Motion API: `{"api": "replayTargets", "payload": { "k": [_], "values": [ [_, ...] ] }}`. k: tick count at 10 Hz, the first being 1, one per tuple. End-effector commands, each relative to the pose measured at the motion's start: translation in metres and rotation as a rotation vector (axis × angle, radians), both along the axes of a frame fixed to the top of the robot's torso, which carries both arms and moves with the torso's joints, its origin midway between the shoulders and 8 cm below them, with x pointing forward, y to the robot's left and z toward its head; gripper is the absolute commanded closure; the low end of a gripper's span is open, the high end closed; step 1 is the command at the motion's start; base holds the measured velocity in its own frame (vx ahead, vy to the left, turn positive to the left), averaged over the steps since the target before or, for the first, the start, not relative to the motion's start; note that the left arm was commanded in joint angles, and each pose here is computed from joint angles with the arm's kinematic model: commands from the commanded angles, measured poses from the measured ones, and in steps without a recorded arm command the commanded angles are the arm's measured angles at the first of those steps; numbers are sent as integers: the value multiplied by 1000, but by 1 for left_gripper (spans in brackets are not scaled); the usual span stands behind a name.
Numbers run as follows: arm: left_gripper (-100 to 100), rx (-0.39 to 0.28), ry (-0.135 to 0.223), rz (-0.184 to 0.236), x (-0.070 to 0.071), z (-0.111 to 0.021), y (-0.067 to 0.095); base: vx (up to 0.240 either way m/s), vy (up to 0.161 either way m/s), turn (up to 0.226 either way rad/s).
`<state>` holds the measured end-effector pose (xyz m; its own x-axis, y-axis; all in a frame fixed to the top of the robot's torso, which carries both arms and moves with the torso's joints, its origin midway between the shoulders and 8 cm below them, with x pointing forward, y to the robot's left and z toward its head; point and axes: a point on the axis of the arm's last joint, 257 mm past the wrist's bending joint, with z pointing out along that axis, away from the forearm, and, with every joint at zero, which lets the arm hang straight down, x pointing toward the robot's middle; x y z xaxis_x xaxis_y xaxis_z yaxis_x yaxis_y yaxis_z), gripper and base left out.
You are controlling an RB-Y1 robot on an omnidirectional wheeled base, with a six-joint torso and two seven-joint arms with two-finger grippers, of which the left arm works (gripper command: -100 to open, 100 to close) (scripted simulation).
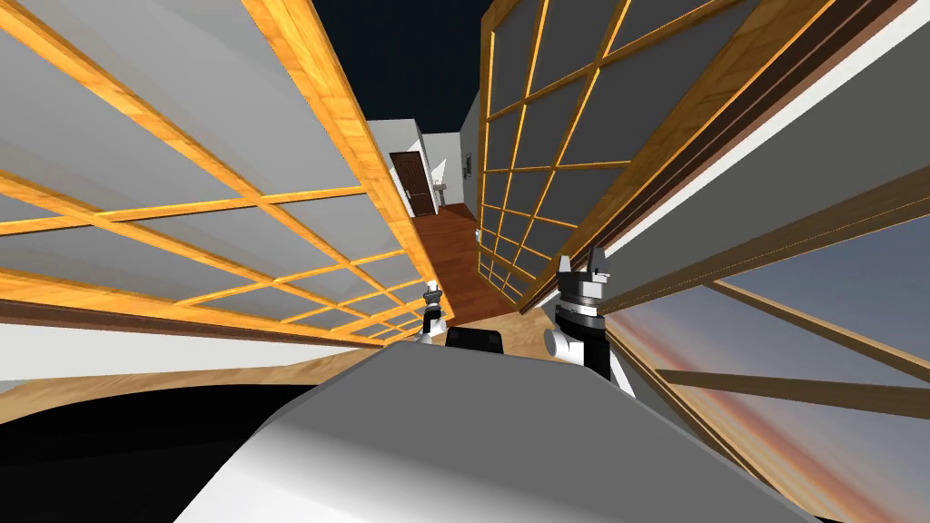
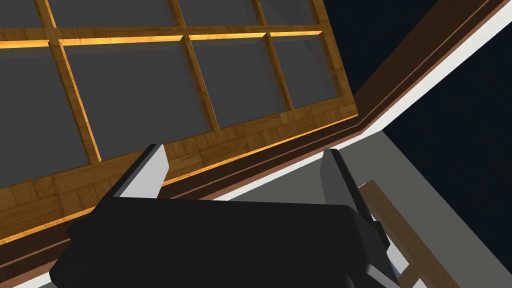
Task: Push the door open
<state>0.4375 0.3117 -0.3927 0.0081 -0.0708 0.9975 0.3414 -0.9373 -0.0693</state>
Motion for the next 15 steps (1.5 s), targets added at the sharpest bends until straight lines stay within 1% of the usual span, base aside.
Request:
{"api": "replayTargets", "payload": {
  "k": [1, 2, 3, 4, 5, 6, 7, 8, 11, 13, 14, 15],
  "values": [
    [100, 17, -12, 34, -4, 2, 20, 162, 24, 45],
    [100, 17, -12, 34, -4, 2, 20, 93, 19, -17],
    [100, 23, -15, 60, -6, 4, 32, 121, 17, 44],
    [100, 25, -16, 68, -6, 5, 35, 153, -3, 69],
    [100, 27, -18, 86, -7, 6, 42, 158, -1, 75],
    [100, 27, -18, 86, -7, 6, 42, 114, 16, 58],
    [100, 27, -9, 87, -9, 3, 43, 51, 25, -21],
    [100, 28, -19, 105, -9, 7, 49, 62, 15, 13],
    [100, 25, -24, 151, -13, 8, 63, 158, 2, 69],
    [100, 25, -24, 151, -13, 8, 63, 97, 20, 20],
    [100, 19, -26, 179, -16, 8, 70, 111, 0, 58],
    [100, 14, -26, 197, -18, 8, 73, 179, -1, 73]
  ]
}}
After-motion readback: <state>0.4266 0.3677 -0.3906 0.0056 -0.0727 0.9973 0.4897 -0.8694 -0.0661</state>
